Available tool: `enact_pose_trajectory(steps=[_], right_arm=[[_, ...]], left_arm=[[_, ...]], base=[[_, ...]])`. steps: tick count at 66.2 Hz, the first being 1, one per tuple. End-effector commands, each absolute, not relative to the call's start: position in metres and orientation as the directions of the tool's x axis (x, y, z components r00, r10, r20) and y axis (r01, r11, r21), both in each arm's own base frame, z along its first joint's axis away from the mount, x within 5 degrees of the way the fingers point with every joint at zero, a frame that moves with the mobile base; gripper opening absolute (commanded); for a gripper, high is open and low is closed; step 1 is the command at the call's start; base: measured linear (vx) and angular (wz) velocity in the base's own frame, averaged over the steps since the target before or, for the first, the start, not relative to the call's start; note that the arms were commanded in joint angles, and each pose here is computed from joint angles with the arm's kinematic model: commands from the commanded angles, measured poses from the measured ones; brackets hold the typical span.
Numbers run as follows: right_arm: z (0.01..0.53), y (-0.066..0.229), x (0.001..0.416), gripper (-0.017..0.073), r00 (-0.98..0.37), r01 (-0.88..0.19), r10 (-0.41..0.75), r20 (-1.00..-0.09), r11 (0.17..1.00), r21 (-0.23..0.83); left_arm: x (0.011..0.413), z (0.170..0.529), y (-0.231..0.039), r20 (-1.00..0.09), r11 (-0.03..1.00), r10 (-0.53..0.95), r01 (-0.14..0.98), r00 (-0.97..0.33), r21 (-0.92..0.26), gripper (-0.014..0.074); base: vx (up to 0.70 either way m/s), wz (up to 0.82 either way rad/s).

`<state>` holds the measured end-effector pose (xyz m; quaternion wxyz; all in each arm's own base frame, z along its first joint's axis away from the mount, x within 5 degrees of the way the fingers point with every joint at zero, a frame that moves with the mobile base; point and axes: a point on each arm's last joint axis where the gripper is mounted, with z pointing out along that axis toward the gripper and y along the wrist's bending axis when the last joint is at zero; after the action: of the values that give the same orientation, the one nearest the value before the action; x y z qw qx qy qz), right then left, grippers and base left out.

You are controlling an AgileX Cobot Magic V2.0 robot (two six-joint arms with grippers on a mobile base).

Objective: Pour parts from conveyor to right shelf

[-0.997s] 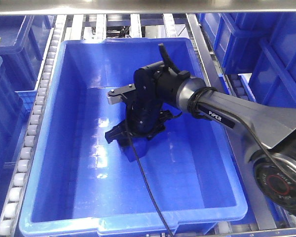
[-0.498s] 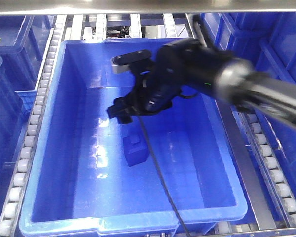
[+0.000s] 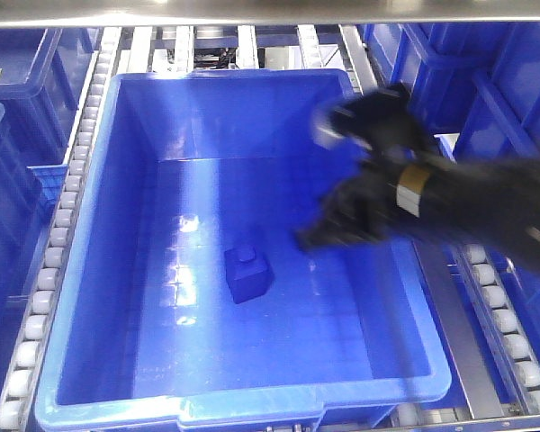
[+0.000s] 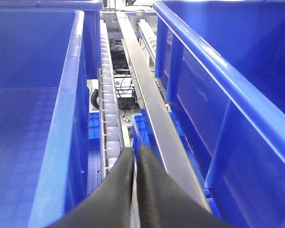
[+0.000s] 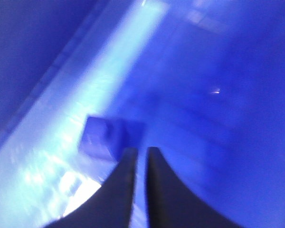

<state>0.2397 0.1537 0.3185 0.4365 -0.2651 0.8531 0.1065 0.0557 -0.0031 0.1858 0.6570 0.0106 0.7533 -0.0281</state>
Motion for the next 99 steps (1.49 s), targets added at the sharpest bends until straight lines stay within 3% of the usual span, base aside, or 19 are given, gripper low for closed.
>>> enact_pose_trajectory(steps=[1,12,27,42,62,99], right_arm=[[0.341,0.135,0.216,-0.0009,-0.320,-0.544,-0.322,-0.891,0.832,-0.106],[0.337,0.103,0.174,-0.0009,-0.245,-0.521,-0.270,-0.931,0.847,-0.108],[0.317,0.046,0.125,-0.0009,-0.185,-0.360,-0.186,-0.965,0.926,-0.110],[0.282,0.017,0.078,-0.0009,-0.076,-0.230,-0.138,-0.988,0.966,-0.117],[0.260,0.008,0.049,-0.0008,0.039,-0.174,-0.047,-0.998,0.983,-0.053],[0.259,0.010,0.049,-0.0008,0.022,-0.187,0.076,-0.997,0.980,0.071]], left_arm=[[0.055,0.200,-0.003,-0.998,0.997,-0.043,0.062,-0.034,-0.045,-0.0006],[0.055,0.200,-0.003,-0.998,0.997,-0.043,0.062,-0.034,-0.045,-0.0006],[0.055,0.200,-0.003,-0.998,0.997,-0.043,0.062,-0.034,-0.045,-0.0006],[0.055,0.200,-0.003,-0.998,0.997,-0.043,0.062,-0.034,-0.045,-0.0006],[0.055,0.200,-0.003,-0.998,0.997,-0.043,0.062,-0.034,-0.045,-0.0006],[0.055,0.200,-0.003,-0.998,0.997,-0.043,0.062,-0.034,-0.045,-0.0006]], base=[[0.00,0.00],[0.00,0.00],[0.00,0.00],[0.00,0.00],[0.00,0.00],[0.00,0.00]])
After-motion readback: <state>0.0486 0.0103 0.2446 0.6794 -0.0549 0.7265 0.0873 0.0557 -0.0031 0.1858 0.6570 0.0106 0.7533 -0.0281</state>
